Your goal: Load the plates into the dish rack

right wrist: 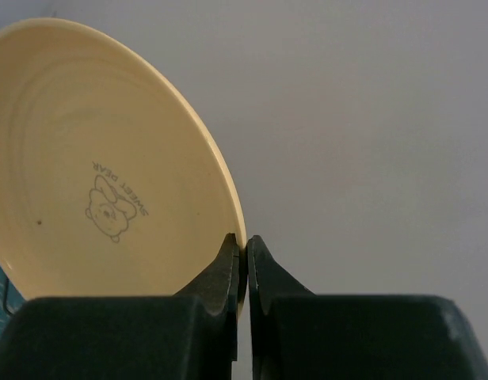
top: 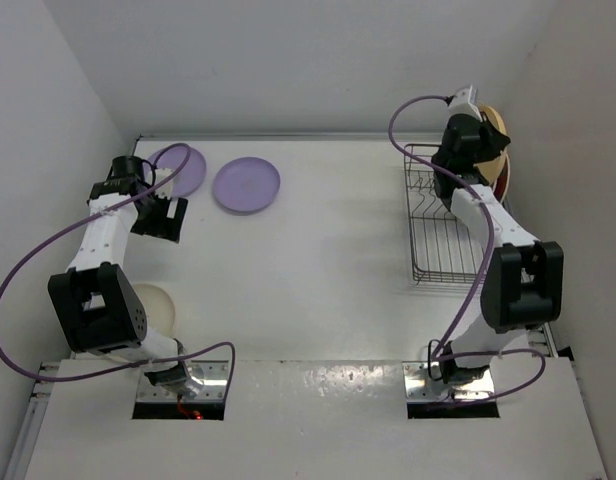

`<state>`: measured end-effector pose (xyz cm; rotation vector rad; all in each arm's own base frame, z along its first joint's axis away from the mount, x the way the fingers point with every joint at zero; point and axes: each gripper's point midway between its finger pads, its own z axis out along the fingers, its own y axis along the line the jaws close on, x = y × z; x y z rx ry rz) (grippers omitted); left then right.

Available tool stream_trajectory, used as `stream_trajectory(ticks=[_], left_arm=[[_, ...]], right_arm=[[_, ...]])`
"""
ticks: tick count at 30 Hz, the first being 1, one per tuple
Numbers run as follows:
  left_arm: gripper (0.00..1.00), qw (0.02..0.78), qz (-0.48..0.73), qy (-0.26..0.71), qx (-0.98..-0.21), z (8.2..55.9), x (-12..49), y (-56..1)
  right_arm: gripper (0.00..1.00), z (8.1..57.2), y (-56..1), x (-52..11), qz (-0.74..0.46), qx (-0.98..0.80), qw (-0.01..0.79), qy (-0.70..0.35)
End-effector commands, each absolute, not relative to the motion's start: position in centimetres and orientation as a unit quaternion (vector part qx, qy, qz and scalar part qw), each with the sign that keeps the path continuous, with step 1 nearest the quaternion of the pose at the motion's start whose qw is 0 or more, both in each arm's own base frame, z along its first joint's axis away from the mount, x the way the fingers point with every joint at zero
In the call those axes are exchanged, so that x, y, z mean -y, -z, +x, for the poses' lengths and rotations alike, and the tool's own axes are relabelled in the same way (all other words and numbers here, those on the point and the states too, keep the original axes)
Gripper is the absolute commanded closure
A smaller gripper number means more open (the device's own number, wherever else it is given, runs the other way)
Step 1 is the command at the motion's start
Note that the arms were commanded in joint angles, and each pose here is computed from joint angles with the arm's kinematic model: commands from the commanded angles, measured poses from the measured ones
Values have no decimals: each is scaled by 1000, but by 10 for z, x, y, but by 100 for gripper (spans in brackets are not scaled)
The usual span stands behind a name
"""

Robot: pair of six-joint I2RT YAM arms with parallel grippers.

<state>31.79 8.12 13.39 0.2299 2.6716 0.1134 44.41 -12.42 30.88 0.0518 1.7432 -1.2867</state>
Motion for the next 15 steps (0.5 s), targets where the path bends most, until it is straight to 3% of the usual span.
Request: stream_trajectory(ticks=[1,15], left_arm=[[6,239,83,-45,-966,321,-85,-142],[6,241,89,-41,-966,319,-83,-146]], right_arm=[[100,433,-330,134,57,-678,469,562],[100,418,-257,117,65,-694,418,583]])
